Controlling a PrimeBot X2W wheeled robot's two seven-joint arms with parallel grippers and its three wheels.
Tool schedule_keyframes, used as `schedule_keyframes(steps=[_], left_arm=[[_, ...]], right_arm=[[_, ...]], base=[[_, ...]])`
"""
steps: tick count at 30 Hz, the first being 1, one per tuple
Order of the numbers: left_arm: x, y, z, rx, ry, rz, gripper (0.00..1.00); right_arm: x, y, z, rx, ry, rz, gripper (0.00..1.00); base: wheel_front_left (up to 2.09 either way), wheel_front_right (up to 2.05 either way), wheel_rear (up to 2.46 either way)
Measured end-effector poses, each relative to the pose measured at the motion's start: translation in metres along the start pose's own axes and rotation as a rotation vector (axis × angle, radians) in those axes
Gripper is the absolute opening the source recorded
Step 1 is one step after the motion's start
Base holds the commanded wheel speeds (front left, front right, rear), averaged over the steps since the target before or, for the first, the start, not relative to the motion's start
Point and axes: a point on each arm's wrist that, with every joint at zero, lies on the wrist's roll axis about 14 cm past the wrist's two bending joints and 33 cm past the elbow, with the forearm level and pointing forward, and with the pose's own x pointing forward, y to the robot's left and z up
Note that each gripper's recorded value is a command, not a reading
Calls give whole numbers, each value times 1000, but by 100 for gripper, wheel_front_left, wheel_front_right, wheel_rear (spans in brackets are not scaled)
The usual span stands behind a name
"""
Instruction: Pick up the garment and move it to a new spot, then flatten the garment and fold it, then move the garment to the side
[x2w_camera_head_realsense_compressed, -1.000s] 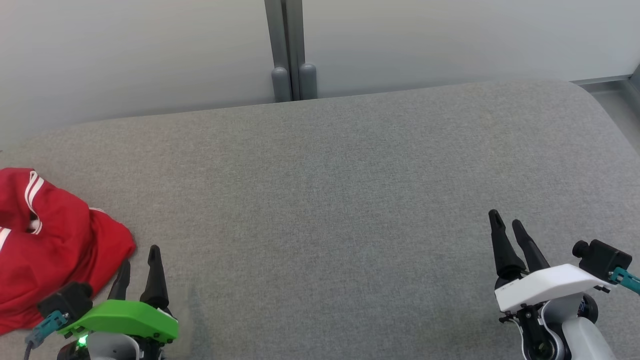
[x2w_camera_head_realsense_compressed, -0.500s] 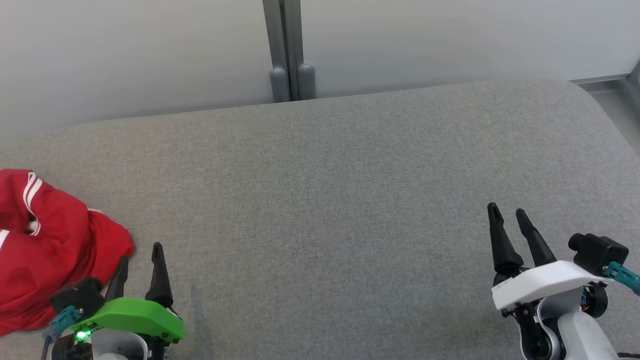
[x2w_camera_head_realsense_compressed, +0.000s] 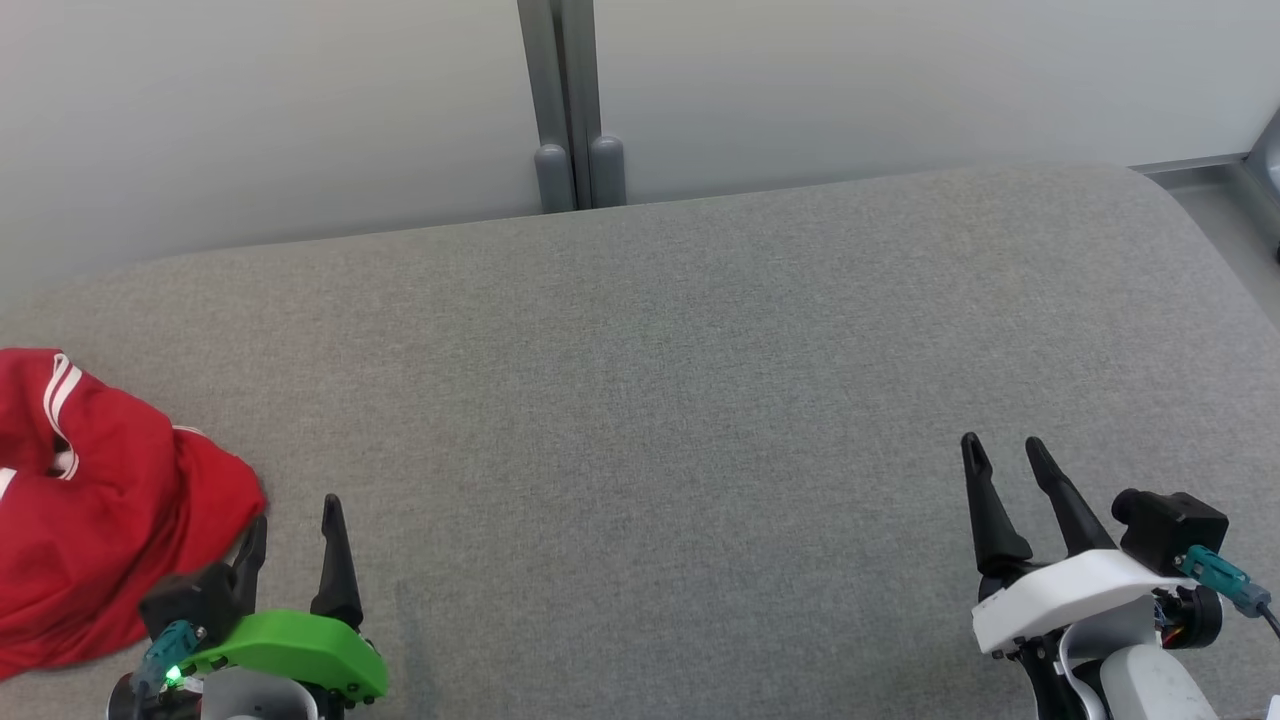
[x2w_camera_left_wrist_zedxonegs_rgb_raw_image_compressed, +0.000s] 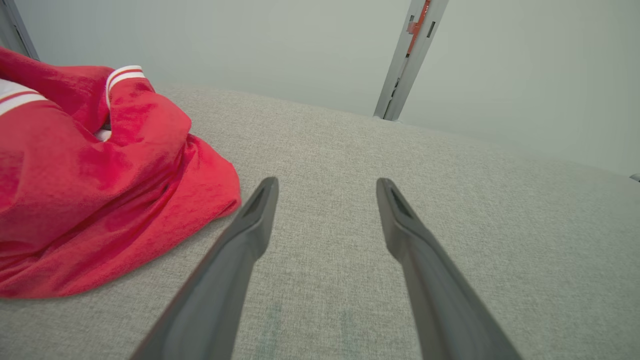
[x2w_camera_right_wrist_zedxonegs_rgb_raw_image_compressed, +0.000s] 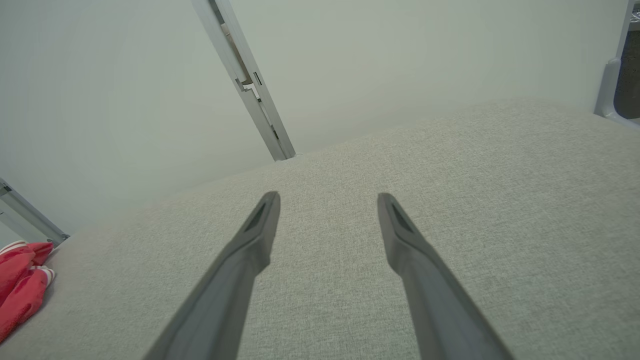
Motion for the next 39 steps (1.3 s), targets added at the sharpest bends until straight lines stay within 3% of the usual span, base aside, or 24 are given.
schedule_keyframes(steps=[22, 29, 39], left_arm=[[-11, 20, -8, 143, -5, 48, 100], [-29, 52, -8, 176, -7, 142, 100], [-86, 130, -7, 184, -5, 393, 100]], right_arm=[[4, 13, -17, -174, 34, 63, 100], [14, 46, -37, -213, 73, 174, 100], [29, 120, -70, -261, 123, 411, 100]], base=[[0, 0, 0], [0, 0, 0], [0, 0, 0]])
